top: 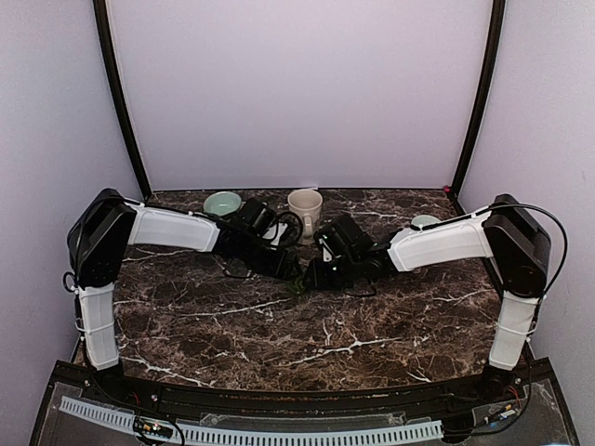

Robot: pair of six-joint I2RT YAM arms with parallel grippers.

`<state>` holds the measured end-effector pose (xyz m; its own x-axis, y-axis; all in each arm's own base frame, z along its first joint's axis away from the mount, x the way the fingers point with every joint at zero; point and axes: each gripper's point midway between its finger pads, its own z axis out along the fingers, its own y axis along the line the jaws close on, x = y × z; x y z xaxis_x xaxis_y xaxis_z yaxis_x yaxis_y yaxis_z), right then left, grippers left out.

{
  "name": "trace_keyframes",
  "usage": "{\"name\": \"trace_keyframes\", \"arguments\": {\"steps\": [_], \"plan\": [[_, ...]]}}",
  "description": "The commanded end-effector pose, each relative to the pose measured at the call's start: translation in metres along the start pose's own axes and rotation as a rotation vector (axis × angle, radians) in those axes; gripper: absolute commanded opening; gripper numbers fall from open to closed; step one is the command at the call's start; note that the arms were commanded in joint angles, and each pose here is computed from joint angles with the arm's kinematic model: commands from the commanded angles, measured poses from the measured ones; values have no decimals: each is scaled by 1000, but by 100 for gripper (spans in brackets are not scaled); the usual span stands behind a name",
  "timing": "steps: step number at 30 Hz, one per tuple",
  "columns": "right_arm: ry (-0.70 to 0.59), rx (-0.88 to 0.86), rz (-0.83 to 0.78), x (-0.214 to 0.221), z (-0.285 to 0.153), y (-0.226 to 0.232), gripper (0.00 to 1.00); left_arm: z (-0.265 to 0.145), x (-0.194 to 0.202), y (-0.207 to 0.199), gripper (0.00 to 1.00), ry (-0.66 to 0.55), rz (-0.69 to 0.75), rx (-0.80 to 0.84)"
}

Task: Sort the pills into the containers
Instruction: Close the lid of the pill container.

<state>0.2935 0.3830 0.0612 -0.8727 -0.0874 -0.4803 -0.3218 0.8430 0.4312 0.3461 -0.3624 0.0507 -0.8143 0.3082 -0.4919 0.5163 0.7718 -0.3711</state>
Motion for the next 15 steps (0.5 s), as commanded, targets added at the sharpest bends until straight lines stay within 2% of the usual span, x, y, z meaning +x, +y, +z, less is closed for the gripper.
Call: {"name": "trace_keyframes", "arguments": {"steps": [1,9,15], "plan": [[-39,-19,-4,-8,-5,9,38,-26,-25,-7,76,-107,-4,12],[-38,-20,-5,-9,1,12,38,-39,-29,10,78,-160,-50,-46],[-29,-22,-7,-11,7,14,38,-39,-18,21,78,-149,-71,-62]]}}
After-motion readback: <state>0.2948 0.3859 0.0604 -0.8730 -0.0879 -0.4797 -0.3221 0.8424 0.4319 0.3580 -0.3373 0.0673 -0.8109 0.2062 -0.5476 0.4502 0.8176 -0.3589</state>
